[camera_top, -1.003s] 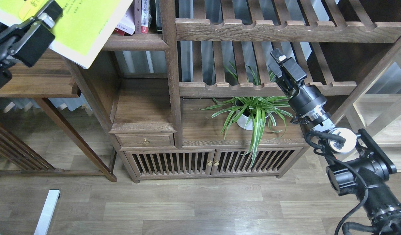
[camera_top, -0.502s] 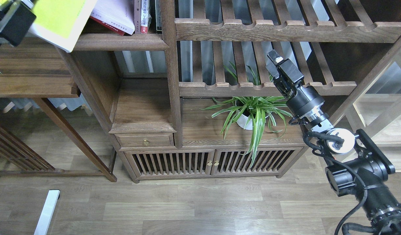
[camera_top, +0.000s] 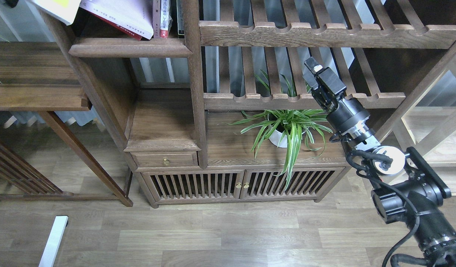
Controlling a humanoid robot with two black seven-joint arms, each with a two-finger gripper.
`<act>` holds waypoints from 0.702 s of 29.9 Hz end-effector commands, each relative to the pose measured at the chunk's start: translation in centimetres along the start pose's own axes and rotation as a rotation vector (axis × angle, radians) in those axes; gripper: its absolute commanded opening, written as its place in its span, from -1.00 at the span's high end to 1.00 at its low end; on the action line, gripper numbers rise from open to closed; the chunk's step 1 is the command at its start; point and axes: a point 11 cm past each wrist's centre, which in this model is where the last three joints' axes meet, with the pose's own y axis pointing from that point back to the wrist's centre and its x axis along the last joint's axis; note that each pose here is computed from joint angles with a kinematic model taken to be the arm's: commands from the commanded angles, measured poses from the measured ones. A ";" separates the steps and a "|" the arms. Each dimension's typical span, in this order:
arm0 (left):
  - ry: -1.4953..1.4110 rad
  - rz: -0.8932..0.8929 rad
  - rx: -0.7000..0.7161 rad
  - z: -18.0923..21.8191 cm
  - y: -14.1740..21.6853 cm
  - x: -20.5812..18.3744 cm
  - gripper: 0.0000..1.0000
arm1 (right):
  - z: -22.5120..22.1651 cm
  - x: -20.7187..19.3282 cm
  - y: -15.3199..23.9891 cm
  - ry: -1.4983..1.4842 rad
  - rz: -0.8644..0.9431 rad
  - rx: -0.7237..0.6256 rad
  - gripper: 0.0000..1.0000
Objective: Organize books on shelf
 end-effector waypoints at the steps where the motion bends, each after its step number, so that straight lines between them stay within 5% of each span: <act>1: 0.007 0.013 0.023 -0.8 -0.7 -0.4 1.00 | -0.7 -0.4 0.0 0.006 -0.010 0.014 -0.67; 21: 0.043 0.152 0.021 -2.5 -4.8 -0.5 1.00 | -5.6 -1.2 1.4 0.054 -0.014 0.106 -0.65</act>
